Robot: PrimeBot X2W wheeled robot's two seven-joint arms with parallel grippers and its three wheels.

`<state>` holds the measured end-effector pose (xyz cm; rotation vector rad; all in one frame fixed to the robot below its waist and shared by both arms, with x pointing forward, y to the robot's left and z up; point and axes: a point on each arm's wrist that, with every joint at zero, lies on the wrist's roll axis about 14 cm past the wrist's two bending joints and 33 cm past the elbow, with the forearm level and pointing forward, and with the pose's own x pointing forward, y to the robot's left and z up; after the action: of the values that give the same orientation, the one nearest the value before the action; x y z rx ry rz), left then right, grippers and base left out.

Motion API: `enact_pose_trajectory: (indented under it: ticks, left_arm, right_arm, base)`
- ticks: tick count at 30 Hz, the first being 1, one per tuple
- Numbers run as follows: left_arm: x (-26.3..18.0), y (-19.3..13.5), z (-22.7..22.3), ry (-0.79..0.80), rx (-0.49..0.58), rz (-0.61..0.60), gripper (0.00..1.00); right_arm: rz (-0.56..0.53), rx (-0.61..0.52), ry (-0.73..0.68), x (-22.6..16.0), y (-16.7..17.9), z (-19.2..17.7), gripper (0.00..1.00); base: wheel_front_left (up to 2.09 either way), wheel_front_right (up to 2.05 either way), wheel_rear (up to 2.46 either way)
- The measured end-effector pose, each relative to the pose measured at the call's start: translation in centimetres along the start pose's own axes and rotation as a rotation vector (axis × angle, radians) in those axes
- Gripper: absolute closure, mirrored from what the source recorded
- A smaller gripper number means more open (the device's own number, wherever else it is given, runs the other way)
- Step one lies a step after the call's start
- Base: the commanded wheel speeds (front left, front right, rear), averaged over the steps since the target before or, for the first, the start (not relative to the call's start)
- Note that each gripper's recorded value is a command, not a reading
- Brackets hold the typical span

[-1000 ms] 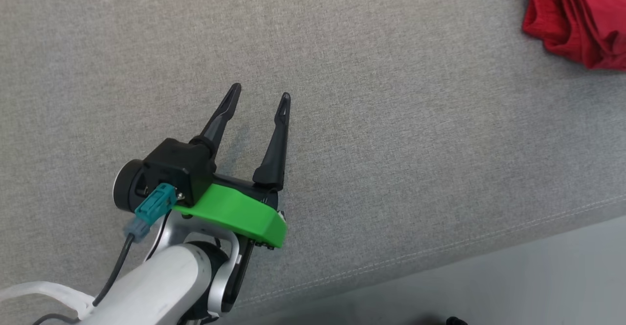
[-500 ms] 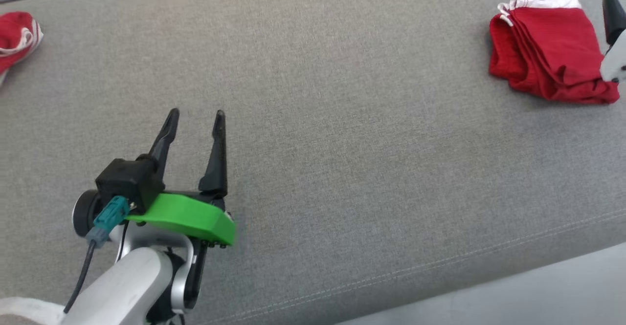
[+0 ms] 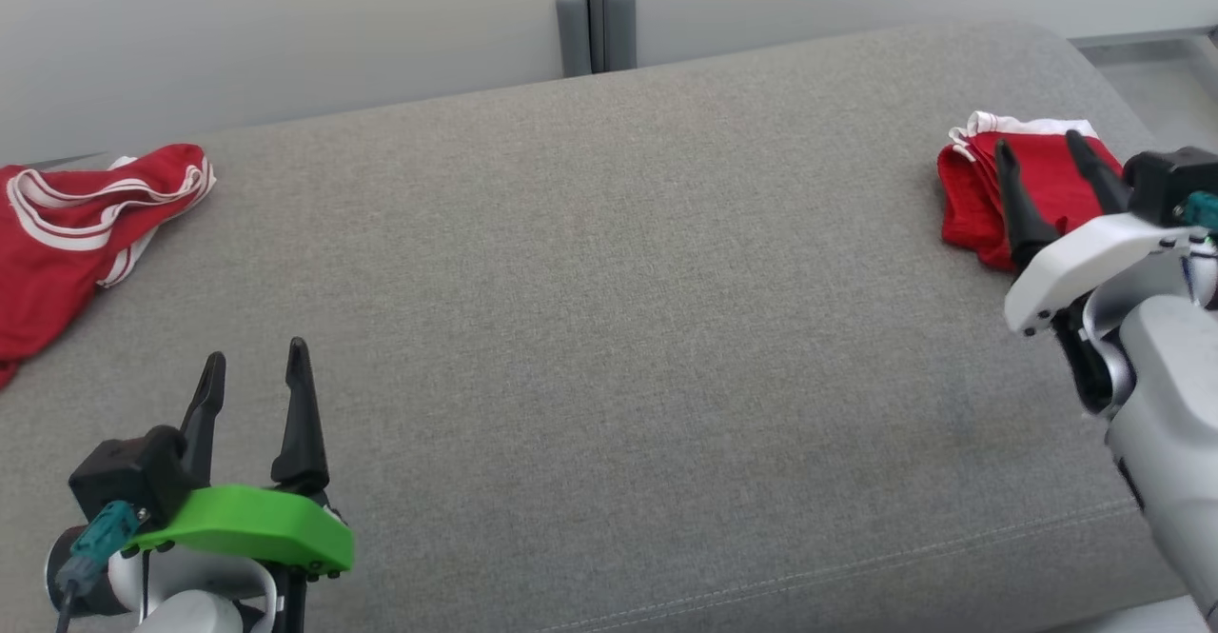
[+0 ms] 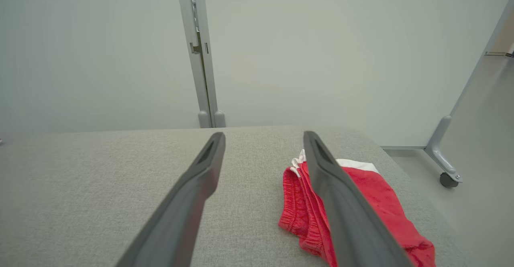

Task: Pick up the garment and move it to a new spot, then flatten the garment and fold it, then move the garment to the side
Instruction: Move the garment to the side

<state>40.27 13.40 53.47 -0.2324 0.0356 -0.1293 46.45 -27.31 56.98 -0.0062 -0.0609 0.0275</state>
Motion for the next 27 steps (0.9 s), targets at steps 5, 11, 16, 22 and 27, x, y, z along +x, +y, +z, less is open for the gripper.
enact_pose_trajectory:
  ticks: [5,11,16,22,27]
  left_arm:
    - [-2.0,2.3,0.9,-0.029,-0.004,0.064,0.00]
    - [-3.9,4.6,1.2,-0.054,0.013,0.132,0.00]
    - [-5.1,4.8,0.2,-0.040,0.002,0.143,0.00]
    - [-6.0,4.7,-1.2,-0.012,0.000,0.144,0.00]
    - [-6.6,4.8,-1.8,-0.002,0.009,0.141,0.00]
  right_arm:
    - [0.048,0.053,-0.071,-1.3,3.8,0.4,0.00]
    - [0.091,0.098,-0.116,-3.1,7.8,0.1,0.00]
    - [0.126,0.124,-0.105,-4.5,10.6,-0.3,0.00]
    - [0.150,0.140,-0.087,-6.0,12.5,-0.7,0.00]
    - [0.168,0.173,-0.058,-7.4,13.8,-1.3,0.00]
  base:
    - [0.00,0.00,0.00]
    - [0.00,0.00,0.00]
    - [0.00,0.00,0.00]
    - [0.00,0.00,0.00]
    - [0.00,0.00,0.00]
